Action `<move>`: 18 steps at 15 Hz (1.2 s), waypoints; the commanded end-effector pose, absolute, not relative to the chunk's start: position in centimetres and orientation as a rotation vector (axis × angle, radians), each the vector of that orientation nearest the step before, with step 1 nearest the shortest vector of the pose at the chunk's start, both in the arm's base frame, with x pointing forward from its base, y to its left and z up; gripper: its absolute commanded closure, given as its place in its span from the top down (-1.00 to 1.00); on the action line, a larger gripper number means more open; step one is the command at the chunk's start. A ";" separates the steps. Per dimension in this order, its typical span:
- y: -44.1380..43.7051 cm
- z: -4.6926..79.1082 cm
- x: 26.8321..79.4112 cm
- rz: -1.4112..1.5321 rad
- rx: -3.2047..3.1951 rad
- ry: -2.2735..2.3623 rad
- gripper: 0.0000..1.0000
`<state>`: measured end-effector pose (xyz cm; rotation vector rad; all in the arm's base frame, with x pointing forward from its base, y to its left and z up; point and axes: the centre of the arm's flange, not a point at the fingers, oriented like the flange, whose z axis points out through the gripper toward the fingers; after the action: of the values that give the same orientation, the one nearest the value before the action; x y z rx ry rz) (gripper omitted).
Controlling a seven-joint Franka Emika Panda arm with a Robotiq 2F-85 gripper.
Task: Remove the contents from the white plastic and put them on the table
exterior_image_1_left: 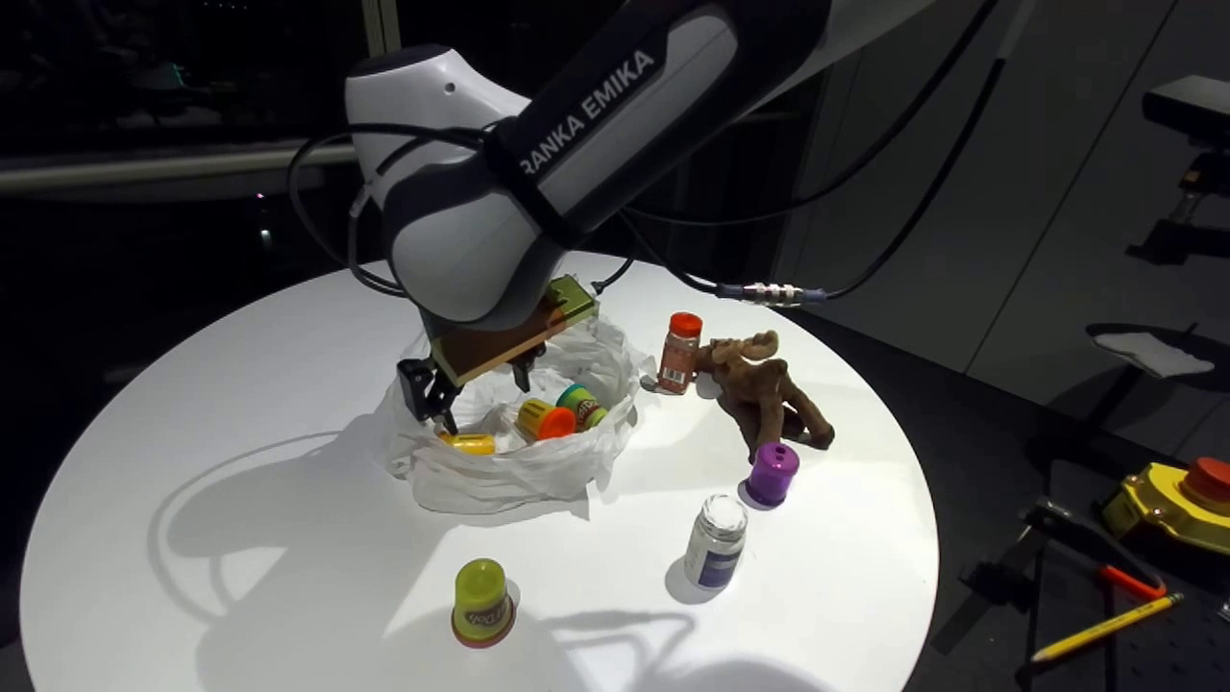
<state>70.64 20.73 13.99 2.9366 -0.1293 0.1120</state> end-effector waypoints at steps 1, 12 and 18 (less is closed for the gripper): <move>23.0 14.1 72.2 0.080 2.970 -0.085 1.00; 24.2 15.5 70.9 0.132 2.960 -0.004 1.00; 24.1 14.3 70.2 0.056 2.955 0.136 1.00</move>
<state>70.44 24.08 14.27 2.9606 0.0544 0.0866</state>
